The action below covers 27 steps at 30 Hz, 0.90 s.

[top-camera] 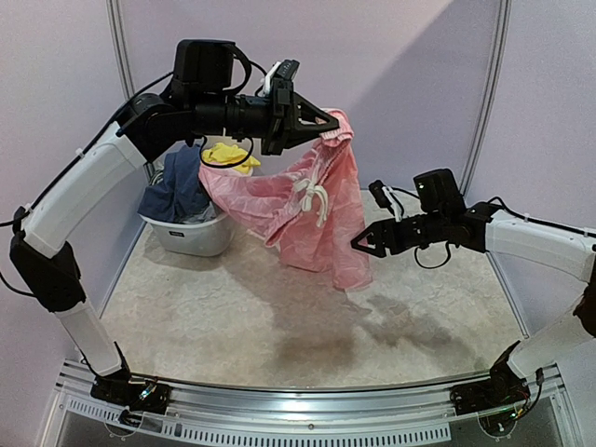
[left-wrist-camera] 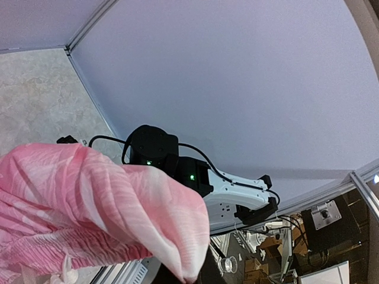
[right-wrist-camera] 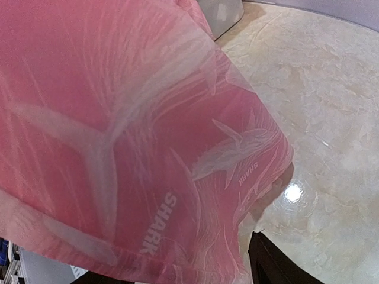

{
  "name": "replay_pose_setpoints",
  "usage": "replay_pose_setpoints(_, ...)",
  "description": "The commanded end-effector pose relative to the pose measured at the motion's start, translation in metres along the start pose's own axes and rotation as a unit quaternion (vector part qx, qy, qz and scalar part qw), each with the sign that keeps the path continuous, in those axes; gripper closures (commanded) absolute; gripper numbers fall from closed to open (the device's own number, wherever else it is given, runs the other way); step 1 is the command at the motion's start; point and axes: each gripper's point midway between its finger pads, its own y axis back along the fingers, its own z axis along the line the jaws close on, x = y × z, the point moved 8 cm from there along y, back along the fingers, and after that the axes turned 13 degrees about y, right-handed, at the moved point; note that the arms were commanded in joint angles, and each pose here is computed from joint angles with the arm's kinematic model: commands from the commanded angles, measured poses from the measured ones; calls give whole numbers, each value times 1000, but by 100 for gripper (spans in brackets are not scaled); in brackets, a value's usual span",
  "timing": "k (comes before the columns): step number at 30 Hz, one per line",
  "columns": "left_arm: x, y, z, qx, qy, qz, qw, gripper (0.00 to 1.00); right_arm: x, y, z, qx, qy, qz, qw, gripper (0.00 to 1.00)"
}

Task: Fold and stack the mixed laundry pile
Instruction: Move the crumpled shorts to the center of the board.

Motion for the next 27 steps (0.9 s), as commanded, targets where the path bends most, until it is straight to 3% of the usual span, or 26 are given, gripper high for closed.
replay_pose_setpoints(1,1,16,-21,28,-22,-7,999,100,-6,-5,0,-7,13,-10,1000,37)
replay_pose_setpoints(7,-3,18,-23,32,-21,-14,999,100,2,-11,0,-18,6,-5,1000,50)
replay_pose_setpoints(17,-6,20,-21,24,-19,-20,999,100,0,-12,2,-16,3,-6,1000,97)
replay_pose_setpoints(27,-1,37,-18,-18,-39,-31,999,100,-36,42,8,99,25,-9,995,100)
